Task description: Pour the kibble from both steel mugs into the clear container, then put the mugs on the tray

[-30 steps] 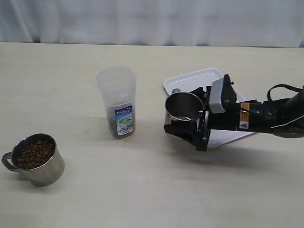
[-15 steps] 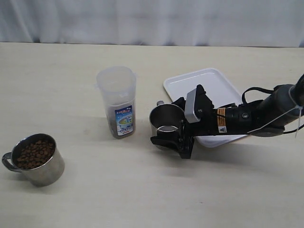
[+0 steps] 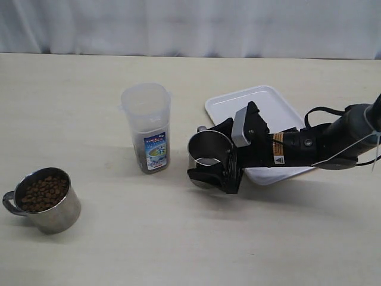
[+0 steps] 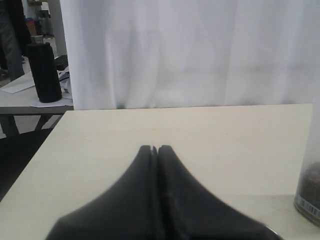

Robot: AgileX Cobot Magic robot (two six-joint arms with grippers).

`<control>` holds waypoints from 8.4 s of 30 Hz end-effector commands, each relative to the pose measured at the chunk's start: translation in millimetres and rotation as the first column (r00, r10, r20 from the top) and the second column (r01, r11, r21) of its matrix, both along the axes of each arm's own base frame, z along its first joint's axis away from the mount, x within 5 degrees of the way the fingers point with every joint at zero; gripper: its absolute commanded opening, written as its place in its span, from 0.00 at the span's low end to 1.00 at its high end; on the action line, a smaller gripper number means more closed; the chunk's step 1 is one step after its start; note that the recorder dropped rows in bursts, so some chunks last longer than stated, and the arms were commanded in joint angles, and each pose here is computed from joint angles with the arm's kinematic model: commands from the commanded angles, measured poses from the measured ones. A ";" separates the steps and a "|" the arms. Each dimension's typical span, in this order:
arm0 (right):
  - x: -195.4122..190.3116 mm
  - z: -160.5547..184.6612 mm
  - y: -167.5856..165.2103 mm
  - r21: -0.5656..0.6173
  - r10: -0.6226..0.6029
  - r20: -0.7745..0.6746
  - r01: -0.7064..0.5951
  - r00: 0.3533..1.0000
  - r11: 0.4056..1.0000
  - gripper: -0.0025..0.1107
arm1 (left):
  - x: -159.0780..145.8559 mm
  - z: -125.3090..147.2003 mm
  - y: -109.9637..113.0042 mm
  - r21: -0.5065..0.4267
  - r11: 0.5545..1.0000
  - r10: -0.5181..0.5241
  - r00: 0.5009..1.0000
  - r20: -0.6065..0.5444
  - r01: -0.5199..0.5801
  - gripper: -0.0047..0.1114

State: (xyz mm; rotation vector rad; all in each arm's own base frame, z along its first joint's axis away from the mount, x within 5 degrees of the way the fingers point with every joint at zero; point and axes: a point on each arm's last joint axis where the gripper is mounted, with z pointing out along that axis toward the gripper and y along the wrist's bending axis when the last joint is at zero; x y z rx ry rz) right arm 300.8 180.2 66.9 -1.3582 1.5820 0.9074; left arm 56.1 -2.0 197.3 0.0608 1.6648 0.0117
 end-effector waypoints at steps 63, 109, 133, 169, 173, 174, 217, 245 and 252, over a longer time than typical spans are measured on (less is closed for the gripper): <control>-109.0 167.8 -107.1 -0.103 -0.800 -0.081 0.793 0.594 0.600 0.06 | 0.0 0.2 0.0 0.002 1.000 0.000 1.000 0.009 0.000 0.04; -249.2 148.3 -157.7 0.493 -0.878 -0.064 0.780 0.475 0.386 0.06 | 0.0 0.2 0.0 0.002 1.000 0.000 1.000 0.009 0.000 0.04; -244.7 132.2 -175.6 0.321 -0.974 0.023 0.921 0.227 0.222 0.06 | 0.0 0.1 0.0 0.003 1.000 0.000 1.000 0.008 0.000 0.04; -245.2 126.9 -175.8 0.264 -0.975 0.023 0.939 0.222 0.220 0.06 | 0.0 0.2 0.0 0.002 1.000 0.000 1.000 0.010 0.000 0.04; -245.3 126.4 -175.8 0.257 -0.974 0.035 0.940 0.224 0.225 0.06 | 0.0 0.2 0.0 0.002 1.000 0.000 1.000 0.010 0.000 0.04; -245.2 126.6 -175.8 0.260 -0.974 0.036 0.939 0.224 0.225 0.06 | 0.0 0.2 0.0 0.002 1.000 0.000 1.000 0.010 0.000 0.04; -245.2 126.9 -175.8 0.262 -0.974 0.036 0.939 0.223 0.225 0.06 | -1.2 0.0 -12.8 -0.166 0.971 -0.172 0.985 -0.002 0.169 0.04; -245.2 126.9 -175.8 0.262 -0.974 0.036 0.939 0.223 0.225 0.06 | 39.5 -52.3 -59.1 -0.203 0.929 -0.368 0.708 -0.602 0.310 0.65; -245.2 126.9 -175.8 0.262 -0.974 0.036 0.939 0.223 0.225 0.06 | 42.4 -49.4 -59.1 -0.167 0.927 -0.367 0.729 -0.578 0.335 0.77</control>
